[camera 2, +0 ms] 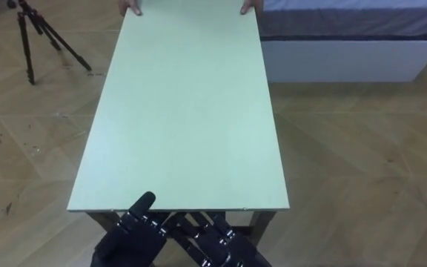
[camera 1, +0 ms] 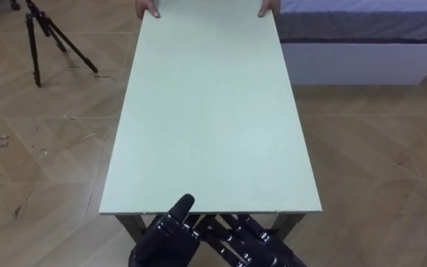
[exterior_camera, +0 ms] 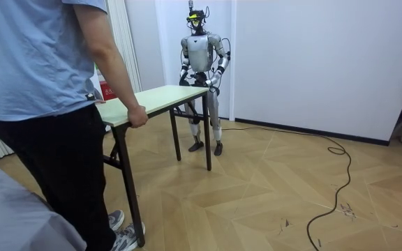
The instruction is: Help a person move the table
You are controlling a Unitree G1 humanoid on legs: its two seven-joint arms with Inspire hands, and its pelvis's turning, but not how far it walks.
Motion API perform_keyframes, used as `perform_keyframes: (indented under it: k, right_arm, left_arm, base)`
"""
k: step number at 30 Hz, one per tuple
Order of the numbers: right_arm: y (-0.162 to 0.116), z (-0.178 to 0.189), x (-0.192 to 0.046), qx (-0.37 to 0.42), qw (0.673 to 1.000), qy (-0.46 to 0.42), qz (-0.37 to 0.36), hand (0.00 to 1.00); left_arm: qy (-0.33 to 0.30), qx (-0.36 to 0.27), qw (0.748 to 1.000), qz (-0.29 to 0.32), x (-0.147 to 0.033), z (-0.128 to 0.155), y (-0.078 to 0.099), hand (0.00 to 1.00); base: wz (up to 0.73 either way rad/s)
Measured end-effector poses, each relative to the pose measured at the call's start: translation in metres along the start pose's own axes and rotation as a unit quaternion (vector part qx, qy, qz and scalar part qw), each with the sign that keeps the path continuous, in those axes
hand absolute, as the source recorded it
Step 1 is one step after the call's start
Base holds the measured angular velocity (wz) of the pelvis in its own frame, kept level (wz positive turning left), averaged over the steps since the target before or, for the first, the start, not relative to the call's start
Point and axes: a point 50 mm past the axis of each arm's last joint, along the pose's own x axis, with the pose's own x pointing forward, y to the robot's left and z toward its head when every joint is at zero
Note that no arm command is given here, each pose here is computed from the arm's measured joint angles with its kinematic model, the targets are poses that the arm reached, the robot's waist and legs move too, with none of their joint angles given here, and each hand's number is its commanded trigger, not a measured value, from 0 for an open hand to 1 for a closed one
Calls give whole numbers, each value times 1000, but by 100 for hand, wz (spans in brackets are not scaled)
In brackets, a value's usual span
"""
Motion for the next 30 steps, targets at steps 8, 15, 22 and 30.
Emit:
perform_keyframes:
  k: [8,15,22,30]
  right_arm:
    - [3,4,3,40,999,-23,-11,0]
    - [3,14,10,35,998,-36,-42,0]
    - [2,20,11,49,995,-58,-72,0]
    - [-1,27,12,64,989,-86,-101,0]
  left_arm:
    - [-18,-13,1000,6,2,8,0,0]
    - [-52,-6,998,40,4,26,5,0]
    - [-67,-7,995,71,2,32,8,0]
    - [-67,-8,994,84,2,32,9,0]
  base:
    - [-3]
    - [2]
    - [2]
    - [0]
